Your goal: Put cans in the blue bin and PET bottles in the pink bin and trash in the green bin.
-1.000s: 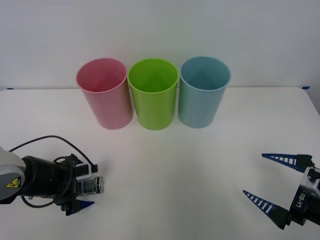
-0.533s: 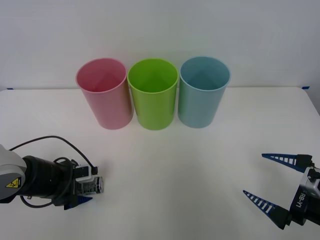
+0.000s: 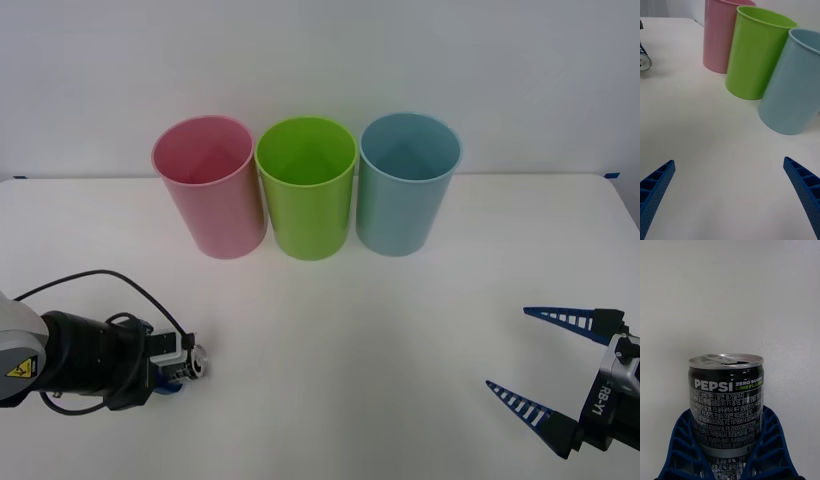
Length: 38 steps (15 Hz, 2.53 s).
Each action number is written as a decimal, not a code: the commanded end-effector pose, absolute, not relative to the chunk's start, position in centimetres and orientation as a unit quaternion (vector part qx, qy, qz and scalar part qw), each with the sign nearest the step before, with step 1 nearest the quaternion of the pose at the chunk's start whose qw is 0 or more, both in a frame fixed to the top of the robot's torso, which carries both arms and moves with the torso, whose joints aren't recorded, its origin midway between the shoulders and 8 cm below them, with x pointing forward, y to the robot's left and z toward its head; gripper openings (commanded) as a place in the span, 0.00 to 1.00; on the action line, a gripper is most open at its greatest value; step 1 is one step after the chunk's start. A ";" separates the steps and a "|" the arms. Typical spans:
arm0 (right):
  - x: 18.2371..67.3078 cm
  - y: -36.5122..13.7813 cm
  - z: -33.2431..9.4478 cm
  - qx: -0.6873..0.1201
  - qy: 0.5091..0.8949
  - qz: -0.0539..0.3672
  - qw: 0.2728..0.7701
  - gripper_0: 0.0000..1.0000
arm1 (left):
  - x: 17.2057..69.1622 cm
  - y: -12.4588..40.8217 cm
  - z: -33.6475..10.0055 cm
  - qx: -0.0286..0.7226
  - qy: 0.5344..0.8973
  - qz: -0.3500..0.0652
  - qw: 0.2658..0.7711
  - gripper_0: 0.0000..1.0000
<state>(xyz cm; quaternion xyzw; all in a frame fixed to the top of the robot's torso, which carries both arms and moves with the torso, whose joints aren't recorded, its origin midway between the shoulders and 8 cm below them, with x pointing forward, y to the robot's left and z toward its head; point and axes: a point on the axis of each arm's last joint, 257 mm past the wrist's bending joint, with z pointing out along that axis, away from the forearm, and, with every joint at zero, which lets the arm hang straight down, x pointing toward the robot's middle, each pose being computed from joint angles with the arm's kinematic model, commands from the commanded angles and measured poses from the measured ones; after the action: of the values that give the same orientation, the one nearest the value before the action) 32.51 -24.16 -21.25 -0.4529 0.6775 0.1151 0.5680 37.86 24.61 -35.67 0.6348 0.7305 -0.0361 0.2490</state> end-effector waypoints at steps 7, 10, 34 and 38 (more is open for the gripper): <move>32.5 -24.2 -21.3 -0.453 0.678 0.115 0.568 1.00 | 36.2 21.8 -32.9 0.619 0.717 -0.100 0.305 0.00; 32.5 -24.2 -21.3 -0.453 0.678 0.115 0.568 1.00 | 35.3 19.7 -32.0 0.610 0.704 -0.129 0.341 0.00; 32.5 -24.2 -21.3 -0.453 0.678 0.115 0.568 1.00 | 34.6 12.7 -15.1 0.478 0.658 -0.314 0.490 0.00; 32.5 -24.2 -21.3 -0.453 0.678 0.115 0.568 1.00 | 34.4 11.4 -12.1 0.449 0.645 -0.342 0.514 0.00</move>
<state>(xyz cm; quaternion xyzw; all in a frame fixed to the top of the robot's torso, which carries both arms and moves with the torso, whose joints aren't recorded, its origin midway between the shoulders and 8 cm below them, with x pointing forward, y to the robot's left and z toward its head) 32.51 -24.16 -21.25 -0.4529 0.6775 0.1151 0.5680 34.21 11.53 -12.71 0.4536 0.6479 -0.3425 0.5071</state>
